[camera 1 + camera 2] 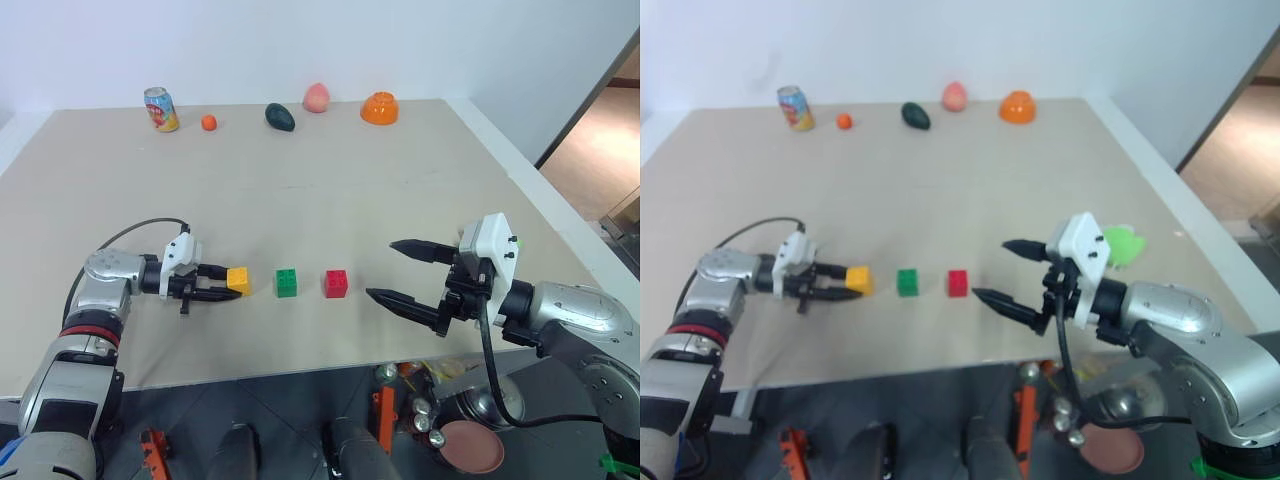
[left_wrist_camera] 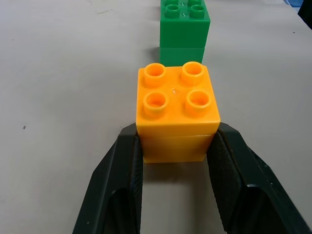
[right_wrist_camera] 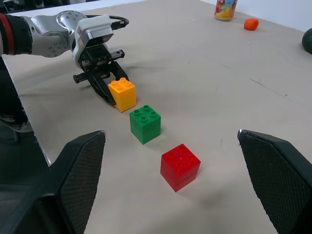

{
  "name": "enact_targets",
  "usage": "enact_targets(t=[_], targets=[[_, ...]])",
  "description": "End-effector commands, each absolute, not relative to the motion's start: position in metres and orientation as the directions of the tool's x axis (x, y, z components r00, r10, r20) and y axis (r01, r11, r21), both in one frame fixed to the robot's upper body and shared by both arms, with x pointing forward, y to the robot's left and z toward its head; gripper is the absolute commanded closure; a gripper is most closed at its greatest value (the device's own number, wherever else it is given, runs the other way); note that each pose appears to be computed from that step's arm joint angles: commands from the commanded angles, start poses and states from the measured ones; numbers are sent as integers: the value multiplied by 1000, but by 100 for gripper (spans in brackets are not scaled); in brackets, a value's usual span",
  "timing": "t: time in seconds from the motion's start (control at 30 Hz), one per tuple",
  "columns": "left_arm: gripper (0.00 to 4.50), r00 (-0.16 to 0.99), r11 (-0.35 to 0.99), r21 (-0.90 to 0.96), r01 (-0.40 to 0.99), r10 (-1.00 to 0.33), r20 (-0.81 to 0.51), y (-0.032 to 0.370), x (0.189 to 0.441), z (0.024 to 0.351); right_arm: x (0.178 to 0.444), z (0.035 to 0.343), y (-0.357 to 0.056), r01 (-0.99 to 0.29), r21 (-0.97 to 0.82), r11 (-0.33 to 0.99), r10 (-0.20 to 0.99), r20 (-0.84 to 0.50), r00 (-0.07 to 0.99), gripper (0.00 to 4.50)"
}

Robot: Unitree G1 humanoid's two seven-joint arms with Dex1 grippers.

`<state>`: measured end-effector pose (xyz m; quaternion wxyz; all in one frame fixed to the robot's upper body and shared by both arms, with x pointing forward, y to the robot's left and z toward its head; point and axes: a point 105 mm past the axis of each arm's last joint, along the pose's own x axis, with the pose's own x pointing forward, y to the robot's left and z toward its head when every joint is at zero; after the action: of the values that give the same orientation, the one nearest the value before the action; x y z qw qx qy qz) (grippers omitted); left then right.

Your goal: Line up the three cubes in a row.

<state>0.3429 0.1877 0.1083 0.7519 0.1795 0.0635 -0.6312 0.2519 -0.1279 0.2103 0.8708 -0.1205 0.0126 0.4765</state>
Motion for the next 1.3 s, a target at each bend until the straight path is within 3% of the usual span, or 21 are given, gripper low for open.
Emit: enact_targets(t=[0.03, 0.23, 0.27, 0.73, 0.87, 0.93, 1.03, 1.13, 1.2, 1.3], targets=[[220, 163, 110, 170, 979, -926, -341, 185, 339, 102, 251, 219, -127, -829, -232, 508, 832, -118, 543, 0], [20, 165, 106, 193, 976, -932, -322, 181, 341, 106, 252, 219, -127, -830, -232, 508, 832, -117, 542, 0], [6, 174, 109, 212, 971, -933, -315, 181, 342, 108, 252, 219, -127, -830, -231, 508, 833, -116, 541, 0], [6, 362, 276, 284, 918, -876, -318, 236, 346, 139, 262, 224, -118, -873, -254, 417, 881, -124, 457, 0], [6, 336, 283, 184, 941, -846, -415, 266, 316, 143, 279, 224, -132, -882, -283, 377, 881, -184, 435, 0], [6, 390, 364, 141, 921, -834, -390, 276, 310, 149, 296, 226, -141, -858, -308, 411, 860, -183, 477, 0], [6, 598, 565, 195, 801, -766, -235, 283, 317, 167, 329, 229, -156, -759, -352, 547, 775, -130, 619, 0], [6, 884, 868, 171, 465, -463, -54, 299, 329, 170, 355, 212, -162, -644, -312, 698, 655, -86, 751, 0], [6, 947, 942, 100, 321, -321, -22, 295, 323, 163, 367, 198, -166, -560, -301, 772, 568, -69, 820, 0], [6, 971, 973, -4, 231, -230, 65, 270, 312, 161, 378, 177, -170, -425, -237, 874, 424, -59, 904, 0]])
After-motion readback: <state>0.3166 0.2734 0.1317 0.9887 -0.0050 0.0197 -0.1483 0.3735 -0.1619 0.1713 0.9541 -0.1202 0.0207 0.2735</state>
